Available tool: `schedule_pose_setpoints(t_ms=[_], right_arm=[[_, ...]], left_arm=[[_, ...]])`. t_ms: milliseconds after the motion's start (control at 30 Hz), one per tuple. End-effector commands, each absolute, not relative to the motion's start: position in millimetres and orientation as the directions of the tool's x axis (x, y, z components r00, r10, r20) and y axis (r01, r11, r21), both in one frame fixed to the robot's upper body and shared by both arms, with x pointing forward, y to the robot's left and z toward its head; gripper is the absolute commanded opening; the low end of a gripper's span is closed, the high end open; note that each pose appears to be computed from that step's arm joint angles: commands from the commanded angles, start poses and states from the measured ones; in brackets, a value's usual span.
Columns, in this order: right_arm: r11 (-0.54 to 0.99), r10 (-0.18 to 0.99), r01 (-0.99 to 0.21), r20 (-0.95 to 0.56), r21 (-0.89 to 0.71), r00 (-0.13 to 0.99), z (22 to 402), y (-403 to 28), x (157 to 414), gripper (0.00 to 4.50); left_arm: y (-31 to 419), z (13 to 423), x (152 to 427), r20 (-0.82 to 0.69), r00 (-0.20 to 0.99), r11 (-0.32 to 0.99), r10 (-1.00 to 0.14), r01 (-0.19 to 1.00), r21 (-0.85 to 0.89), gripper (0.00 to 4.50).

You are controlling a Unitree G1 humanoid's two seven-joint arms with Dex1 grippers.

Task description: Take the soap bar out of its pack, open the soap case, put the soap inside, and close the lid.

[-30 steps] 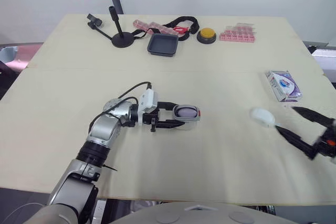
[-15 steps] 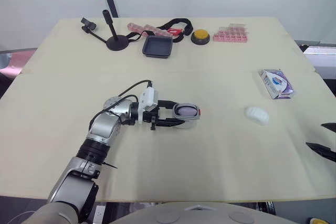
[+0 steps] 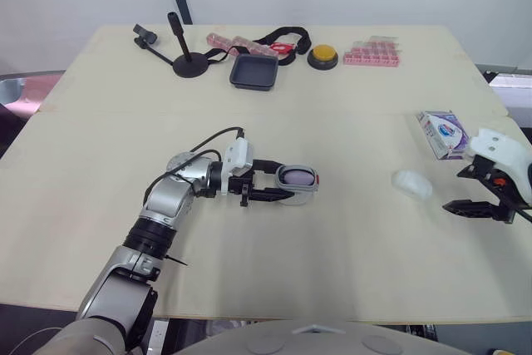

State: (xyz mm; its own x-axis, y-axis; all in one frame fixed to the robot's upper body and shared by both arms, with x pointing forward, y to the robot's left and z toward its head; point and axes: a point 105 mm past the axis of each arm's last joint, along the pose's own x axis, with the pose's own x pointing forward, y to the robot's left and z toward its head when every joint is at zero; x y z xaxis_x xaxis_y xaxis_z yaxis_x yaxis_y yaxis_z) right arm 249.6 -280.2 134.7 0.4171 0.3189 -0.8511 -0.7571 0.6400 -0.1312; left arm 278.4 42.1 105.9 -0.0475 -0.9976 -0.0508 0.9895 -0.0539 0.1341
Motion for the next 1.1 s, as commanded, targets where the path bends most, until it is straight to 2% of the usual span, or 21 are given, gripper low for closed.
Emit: schedule_pose_setpoints(t_ms=[33, 300, 1033, 1100], right_arm=[[0.643, 0.303, -0.752, -0.854, -0.144, 0.422, 133, -276, 262, 4.48], [0.628, 0.355, -0.773, -0.85, -0.091, 0.389, 126, -255, 277, 4.48], [0.618, 0.362, -0.781, -0.85, -0.089, 0.383, 108, -252, 292, 4.48], [0.619, 0.366, -0.78, -0.845, -0.092, 0.39, 108, -251, 293, 3.93]], left_arm=[[41, 113, 273, -0.032, -0.067, -0.071, -0.997, 0.984, 0.161, 1.93], [39, 113, 273, -0.029, -0.061, -0.065, -0.998, 0.985, 0.161, 1.93], [36, 113, 271, -0.024, -0.061, -0.065, -0.998, 0.985, 0.161, 1.93], [36, 113, 271, -0.023, -0.061, -0.064, -0.998, 0.985, 0.162, 1.93]])
